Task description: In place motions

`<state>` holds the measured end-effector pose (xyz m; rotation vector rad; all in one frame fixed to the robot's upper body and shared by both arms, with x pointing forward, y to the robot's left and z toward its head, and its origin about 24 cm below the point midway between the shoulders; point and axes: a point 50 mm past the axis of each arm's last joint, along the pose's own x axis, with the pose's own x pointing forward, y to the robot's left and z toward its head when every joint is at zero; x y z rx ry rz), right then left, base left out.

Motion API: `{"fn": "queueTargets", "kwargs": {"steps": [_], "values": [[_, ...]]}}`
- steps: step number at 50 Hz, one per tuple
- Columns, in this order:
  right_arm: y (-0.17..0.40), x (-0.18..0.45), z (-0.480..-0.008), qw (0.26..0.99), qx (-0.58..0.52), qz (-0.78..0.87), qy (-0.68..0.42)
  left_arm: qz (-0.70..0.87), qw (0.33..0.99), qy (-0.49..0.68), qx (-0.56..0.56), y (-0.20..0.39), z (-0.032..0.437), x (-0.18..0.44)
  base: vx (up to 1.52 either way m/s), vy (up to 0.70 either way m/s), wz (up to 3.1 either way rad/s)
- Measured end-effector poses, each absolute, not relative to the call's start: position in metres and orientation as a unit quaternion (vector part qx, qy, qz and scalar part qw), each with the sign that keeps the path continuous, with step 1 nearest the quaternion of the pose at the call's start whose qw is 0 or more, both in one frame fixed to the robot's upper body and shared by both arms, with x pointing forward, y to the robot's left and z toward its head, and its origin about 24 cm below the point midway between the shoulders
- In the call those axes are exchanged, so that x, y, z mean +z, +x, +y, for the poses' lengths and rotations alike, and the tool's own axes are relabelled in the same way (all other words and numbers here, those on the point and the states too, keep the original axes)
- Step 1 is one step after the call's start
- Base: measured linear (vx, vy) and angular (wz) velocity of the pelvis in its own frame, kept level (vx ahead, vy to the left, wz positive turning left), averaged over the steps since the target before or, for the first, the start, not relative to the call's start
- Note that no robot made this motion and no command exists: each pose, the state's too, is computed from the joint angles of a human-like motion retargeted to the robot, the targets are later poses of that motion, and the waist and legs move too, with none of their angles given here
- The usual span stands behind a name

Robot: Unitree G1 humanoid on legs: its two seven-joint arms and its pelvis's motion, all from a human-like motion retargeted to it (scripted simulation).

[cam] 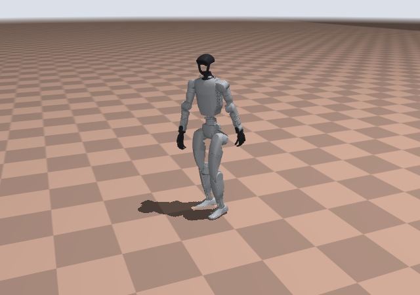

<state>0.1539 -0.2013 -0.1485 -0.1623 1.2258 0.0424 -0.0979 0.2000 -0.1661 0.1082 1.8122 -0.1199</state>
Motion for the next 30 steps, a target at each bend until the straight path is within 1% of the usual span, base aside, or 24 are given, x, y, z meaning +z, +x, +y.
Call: {"fn": "queueTargets", "kwargs": {"steps": [4, 6, 10, 13, 17, 22, 27, 30], "values": [[0.119, -0.16, -0.2, 0.782, 0.01, 0.62, -0.058, 0.775, 0.628, 0.054, -0.049, -0.091, 0.204, -0.167, 0.2, 0.24, 0.38], [0.118, -0.161, -0.194, 0.788, 0.014, 0.614, -0.045, 0.764, 0.641, 0.06, -0.044, -0.075, 0.208, -0.17, -0.11, 0.14, 0.25], [0.124, -0.16, -0.192, 0.81, 0.025, 0.586, -0.028, 0.721, 0.684, 0.108, -0.036, -0.039, 0.233, -0.171, -0.07, 0.09, -0.37], [0.116, -0.162, -0.194, 0.799, 0.052, 0.596, -0.059, 0.724, 0.677, 0.128, -0.034, -0.034, 0.242, -0.169, 0.17, 0.2, -0.45], [0.107, -0.164, -0.199, 0.783, 0.096, 0.603, -0.117, 0.735, 0.668, 0.111, -0.024, -0.034, 0.237, -0.17, 0.07, 0.19, -0.34], [0.099, -0.166, -0.205, 0.778, 0.112, 0.595, -0.169, 0.736, 0.667, 0.107, -0.043, -0.021, 0.227, -0.173, 0.05, 0.18, -0.06], [0.071, -0.17, -0.214, 0.772, 0.077, 0.606, -0.174, 0.722, 0.671, 0.144, -0.083, 0.002, 0.215, -0.175, -0.03, 0.17, -0.3], [0.058, -0.171, -0.22, 0.775, 0.029, 0.608, -0.169, 0.686, 0.704, 0.151, -0.1, 0.042, 0.203, -0.176, -0.28, -0.07, -0.99]]}}
